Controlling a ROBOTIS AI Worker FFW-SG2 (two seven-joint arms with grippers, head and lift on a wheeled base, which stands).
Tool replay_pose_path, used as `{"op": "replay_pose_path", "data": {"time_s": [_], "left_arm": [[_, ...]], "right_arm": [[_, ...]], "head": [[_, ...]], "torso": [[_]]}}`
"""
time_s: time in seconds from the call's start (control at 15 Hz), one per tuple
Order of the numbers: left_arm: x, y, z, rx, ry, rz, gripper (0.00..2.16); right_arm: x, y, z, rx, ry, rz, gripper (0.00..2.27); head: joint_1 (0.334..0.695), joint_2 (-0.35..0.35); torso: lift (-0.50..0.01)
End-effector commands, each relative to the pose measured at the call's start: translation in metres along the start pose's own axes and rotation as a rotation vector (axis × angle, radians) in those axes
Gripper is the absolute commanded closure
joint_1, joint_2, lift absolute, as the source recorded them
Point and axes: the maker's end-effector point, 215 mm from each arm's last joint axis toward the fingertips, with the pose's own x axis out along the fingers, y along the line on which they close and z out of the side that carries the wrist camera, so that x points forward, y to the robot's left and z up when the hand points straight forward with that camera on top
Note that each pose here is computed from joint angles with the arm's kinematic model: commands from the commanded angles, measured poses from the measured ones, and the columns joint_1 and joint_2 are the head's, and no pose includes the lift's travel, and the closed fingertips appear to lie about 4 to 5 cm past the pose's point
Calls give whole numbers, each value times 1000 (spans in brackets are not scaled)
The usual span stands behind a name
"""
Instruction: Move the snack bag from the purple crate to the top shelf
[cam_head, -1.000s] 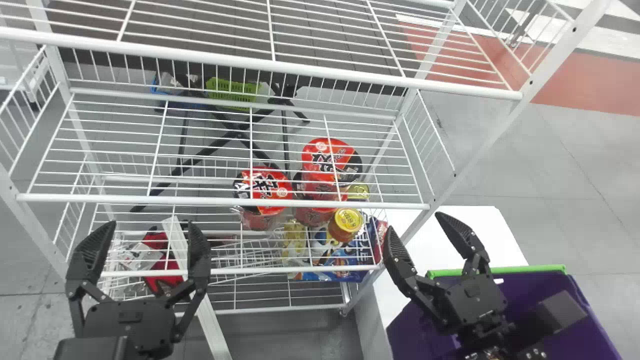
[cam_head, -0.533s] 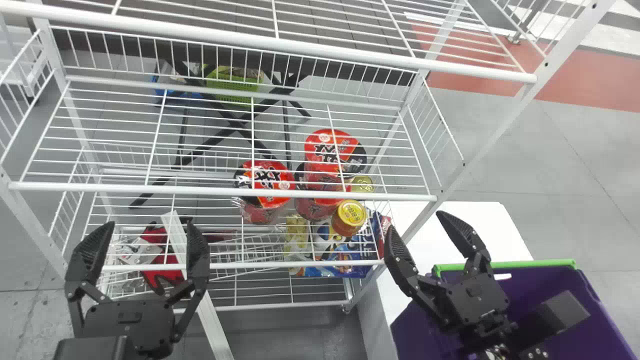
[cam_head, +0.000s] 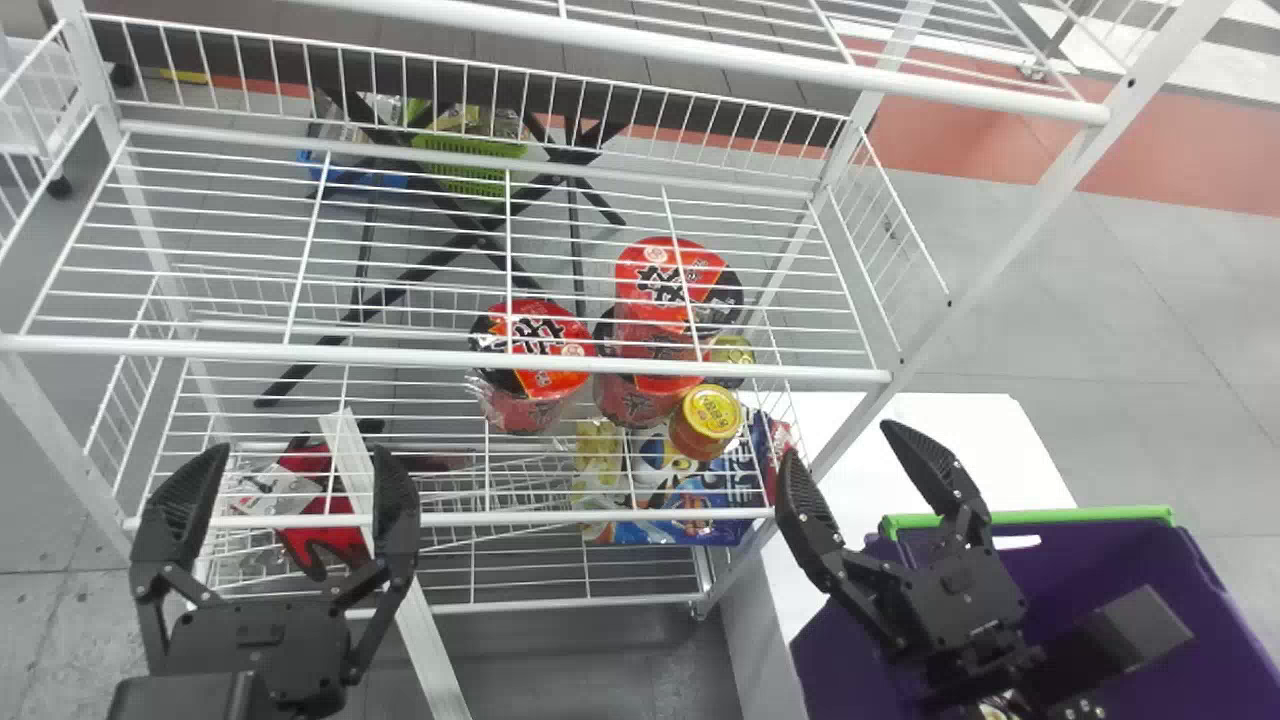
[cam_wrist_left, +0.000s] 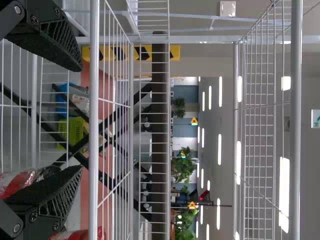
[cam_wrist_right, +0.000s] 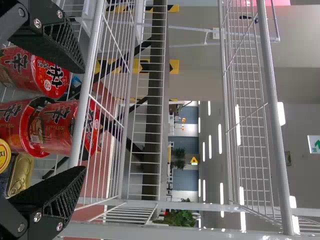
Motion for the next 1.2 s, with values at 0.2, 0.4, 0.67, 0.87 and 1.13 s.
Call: {"op": "replay_pose_path", "data": {"time_s": [0.2,0.4,0.67,0.87,1.13], "left_arm": [[-1,0,-1,1,1,2,130],[-1,0,0,1,0,1,130],[-1,-1,0,1,0,-1,130],[-2,-1,0,2,0,0,130],[-2,-1,1,2,-2,-2,130]], "right_arm": [[-2,-2,6,-3,-15,-5,137],[-3,-2,5,-3,-13,-5,137],[-4,-1,4,0,-9,-4,137],[-6,-4,15,-7,-51,-11,137],[-3,-1,-9,29,57,24,137]], "head": [[695,-289],[695,-291],[695,-293],[695,-293],[695,-288]], "torso": [[-409],[-421],[-437],[-448],[-448]]}}
